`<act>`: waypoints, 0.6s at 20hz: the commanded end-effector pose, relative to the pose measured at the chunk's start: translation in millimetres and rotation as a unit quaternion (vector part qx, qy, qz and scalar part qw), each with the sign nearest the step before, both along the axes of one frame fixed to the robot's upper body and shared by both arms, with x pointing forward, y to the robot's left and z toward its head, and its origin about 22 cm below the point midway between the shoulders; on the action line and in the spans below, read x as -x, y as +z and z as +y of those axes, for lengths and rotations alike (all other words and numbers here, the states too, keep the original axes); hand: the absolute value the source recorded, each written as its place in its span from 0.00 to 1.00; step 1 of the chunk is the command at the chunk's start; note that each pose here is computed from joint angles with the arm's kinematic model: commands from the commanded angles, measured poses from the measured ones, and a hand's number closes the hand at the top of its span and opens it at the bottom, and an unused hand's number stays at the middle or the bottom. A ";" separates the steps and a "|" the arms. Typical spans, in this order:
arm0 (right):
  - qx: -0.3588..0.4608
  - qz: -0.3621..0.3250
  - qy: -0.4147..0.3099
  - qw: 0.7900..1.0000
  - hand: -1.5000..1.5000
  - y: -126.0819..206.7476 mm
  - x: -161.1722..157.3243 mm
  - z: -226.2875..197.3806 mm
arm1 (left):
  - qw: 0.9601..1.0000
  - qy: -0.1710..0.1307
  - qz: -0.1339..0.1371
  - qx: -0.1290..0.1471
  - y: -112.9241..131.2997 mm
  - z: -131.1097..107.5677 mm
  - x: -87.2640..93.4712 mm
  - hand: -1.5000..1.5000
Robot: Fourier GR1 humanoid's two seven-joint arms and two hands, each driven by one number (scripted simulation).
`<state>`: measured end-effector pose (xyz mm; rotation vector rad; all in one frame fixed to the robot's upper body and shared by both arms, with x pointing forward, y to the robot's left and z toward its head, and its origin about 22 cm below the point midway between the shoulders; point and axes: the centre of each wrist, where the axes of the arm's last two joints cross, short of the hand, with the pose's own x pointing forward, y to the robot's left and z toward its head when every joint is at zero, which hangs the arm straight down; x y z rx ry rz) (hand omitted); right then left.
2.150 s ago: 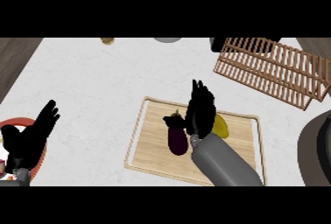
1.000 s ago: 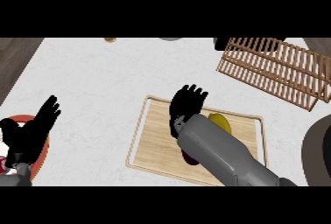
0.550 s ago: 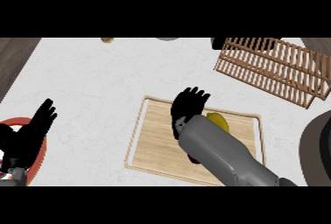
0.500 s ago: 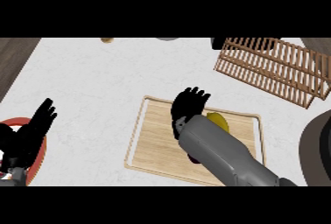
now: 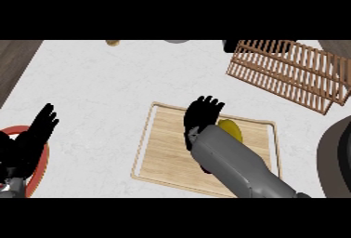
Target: Pick the eggplant from the tray and place it in the tiered shelf
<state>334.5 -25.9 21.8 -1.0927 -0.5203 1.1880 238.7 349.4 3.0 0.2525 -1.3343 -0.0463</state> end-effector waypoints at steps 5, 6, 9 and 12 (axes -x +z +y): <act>0.034 0.011 -0.094 0.995 1.00 -27.3 11.5 -6.2 | 1.000 -0.003 0.015 0.002 -5.6 -4.1 14.5 0.50; 0.025 0.025 -0.086 0.996 1.00 -36.0 13.8 -12.1 | 1.000 0.000 -0.004 -0.004 -1.6 -8.6 11.6 0.50; 0.049 0.016 -0.065 0.997 1.00 -21.1 14.3 0.6 | 1.000 -0.007 0.000 -0.005 6.2 1.6 -0.4 0.50; 0.065 0.013 -0.050 0.997 1.00 -19.2 6.7 -5.1 | 1.000 -0.008 0.002 0.005 -7.5 12.3 18.7 0.50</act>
